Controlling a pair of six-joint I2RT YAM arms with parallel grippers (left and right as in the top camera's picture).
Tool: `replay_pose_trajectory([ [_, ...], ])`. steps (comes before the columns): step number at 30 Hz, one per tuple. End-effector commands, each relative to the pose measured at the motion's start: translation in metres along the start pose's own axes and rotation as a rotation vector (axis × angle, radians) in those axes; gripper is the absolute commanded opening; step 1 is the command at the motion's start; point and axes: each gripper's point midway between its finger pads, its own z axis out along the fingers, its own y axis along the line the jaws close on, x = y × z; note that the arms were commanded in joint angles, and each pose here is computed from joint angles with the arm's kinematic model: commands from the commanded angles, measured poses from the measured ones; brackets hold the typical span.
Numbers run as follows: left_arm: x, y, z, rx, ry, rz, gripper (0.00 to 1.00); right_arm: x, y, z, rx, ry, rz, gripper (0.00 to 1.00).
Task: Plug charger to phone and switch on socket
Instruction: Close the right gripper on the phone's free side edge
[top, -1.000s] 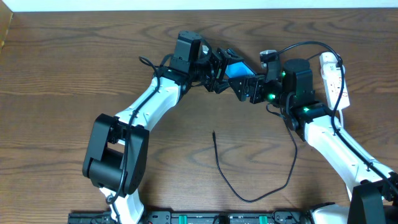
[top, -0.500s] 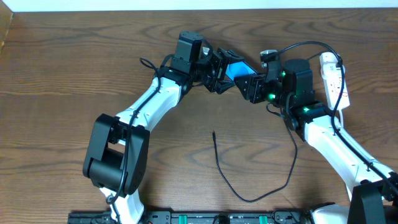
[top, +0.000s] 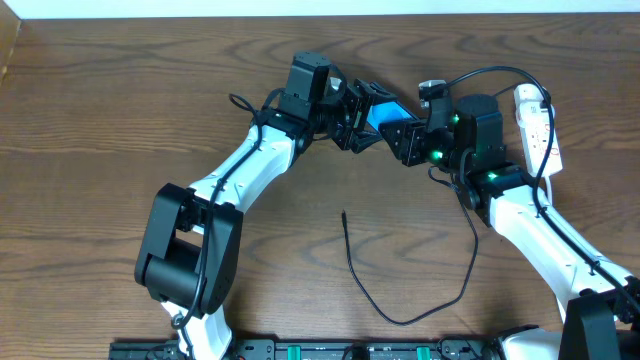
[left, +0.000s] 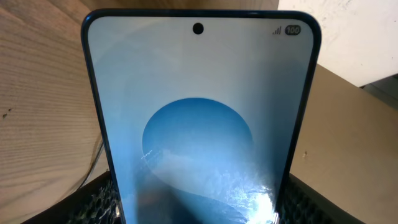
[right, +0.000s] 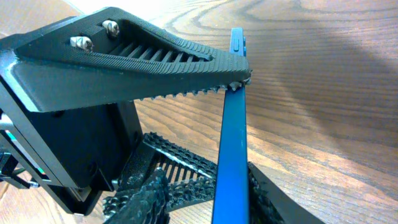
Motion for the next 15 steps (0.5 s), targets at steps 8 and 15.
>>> replay_pose_trajectory([
  [8, 0.0128, -0.0172, -0.0083, 0.036, 0.024, 0.044, 0.07, -0.0045, 0.0040, 0.0006, -0.007, -0.007, -0.013, 0.26],
  [15, 0.0128, -0.0171, -0.0083, 0.036, 0.024, 0.044, 0.07, -0.0055, 0.0045, 0.0006, -0.009, -0.011, -0.015, 0.19],
])
